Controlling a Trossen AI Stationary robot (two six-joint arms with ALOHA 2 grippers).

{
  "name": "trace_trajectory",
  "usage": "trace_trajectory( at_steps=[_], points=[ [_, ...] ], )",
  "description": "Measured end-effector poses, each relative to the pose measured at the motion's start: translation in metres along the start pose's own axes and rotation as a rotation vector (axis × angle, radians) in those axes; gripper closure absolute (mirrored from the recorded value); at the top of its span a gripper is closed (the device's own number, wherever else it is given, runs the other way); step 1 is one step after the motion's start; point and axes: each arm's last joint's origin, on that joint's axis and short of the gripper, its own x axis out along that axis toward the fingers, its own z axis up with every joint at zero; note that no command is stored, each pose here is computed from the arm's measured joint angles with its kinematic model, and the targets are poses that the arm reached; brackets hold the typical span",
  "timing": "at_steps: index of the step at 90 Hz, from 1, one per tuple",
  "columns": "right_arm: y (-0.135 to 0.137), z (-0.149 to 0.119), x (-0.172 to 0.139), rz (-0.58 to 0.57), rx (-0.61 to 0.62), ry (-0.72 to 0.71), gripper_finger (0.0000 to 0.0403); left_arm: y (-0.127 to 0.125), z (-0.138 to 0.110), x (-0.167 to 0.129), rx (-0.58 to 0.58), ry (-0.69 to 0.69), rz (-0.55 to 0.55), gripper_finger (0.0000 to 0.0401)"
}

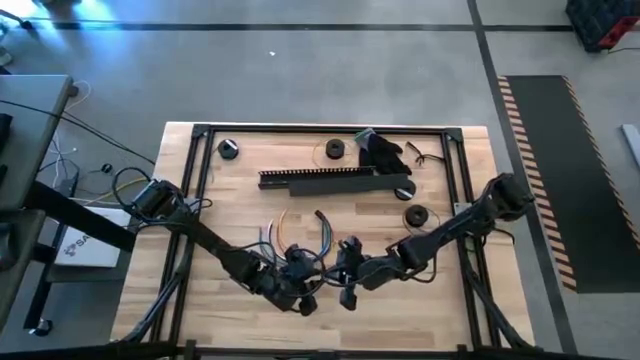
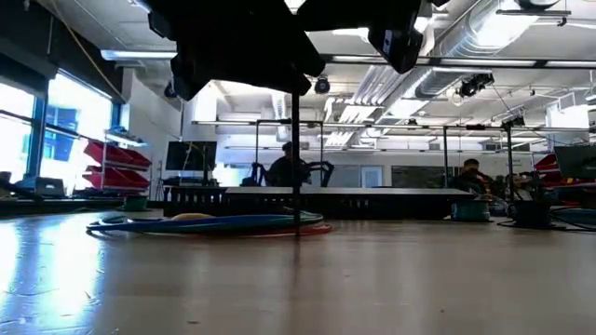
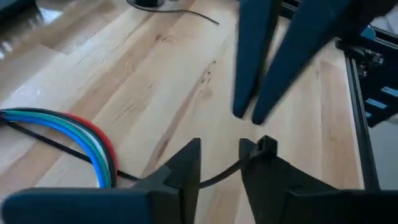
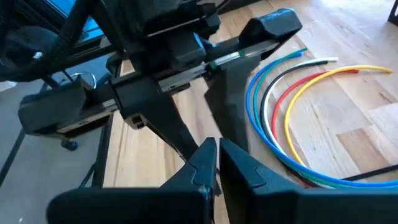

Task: Ziptie cables
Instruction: Wrap the black zip tie around the cables

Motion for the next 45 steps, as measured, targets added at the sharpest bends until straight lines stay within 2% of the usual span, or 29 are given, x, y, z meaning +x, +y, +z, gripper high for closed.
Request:
trace_trajectory(
  at_steps=[13, 28, 45],
  points=[
    [-0.001, 0.000, -0.001, -0.006, -0.008, 0.012, 0.0403, 0.000, 0.000, 0.000, 0.026, 0.008, -0.008, 0.0394],
    [-0.010, 0.015, -0.020, -0.015, -0.019, 0.048, 0.0402, -0.002, -0.001, 0.000, -0.005, 0.038, -0.047, 0.0399],
    [-0.049, 0.032, -0.016, 0.022, 0.052, 0.181, 0.0402, 0.000, 0.000, 0.002, -0.029, 0.075, -0.076, 0.0401]
  ],
)
